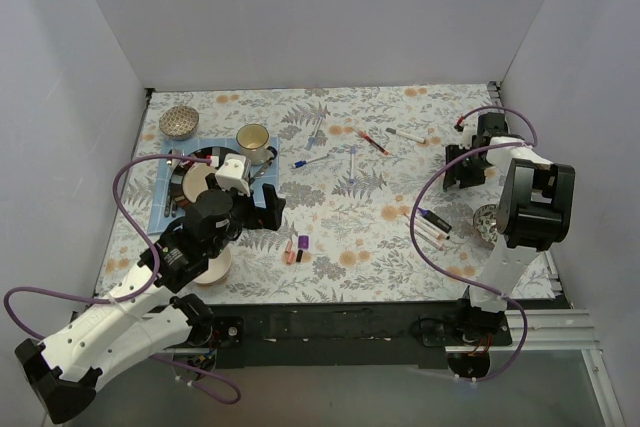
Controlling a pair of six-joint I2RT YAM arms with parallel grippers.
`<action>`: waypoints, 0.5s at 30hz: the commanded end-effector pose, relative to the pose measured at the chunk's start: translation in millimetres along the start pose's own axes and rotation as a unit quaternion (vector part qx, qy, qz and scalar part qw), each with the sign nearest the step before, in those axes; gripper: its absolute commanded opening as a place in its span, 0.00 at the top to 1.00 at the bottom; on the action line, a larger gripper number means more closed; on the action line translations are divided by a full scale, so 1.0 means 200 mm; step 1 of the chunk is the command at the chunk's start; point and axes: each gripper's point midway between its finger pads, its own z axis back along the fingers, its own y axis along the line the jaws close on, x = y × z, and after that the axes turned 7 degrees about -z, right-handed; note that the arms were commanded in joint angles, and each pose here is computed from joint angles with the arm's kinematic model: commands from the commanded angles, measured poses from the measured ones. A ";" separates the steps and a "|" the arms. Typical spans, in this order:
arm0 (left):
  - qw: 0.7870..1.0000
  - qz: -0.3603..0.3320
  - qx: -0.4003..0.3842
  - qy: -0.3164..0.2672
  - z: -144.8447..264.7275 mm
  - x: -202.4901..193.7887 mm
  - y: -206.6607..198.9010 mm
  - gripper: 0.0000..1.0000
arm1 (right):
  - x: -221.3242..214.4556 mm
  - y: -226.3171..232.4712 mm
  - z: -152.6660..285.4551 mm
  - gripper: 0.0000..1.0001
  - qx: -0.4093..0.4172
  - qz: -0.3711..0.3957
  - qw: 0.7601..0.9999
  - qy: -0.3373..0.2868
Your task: Open the pen caps
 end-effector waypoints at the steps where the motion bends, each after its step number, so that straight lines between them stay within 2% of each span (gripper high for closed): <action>1: 1.000 -0.001 -0.001 -0.008 0.00 0.02 0.01 0.02 | 0.02 -0.04 -0.01 0.43 -0.023 0.000 1.000 -0.006; 8: 1.000 -0.001 -0.002 -0.010 0.01 0.02 0.01 0.02 | -0.01 -0.15 -0.01 0.49 -0.080 0.010 0.997 0.004; 15: 1.000 0.001 -0.005 -0.014 0.02 0.03 0.00 0.02 | -0.05 -0.20 -0.01 0.71 -0.104 0.022 0.994 0.017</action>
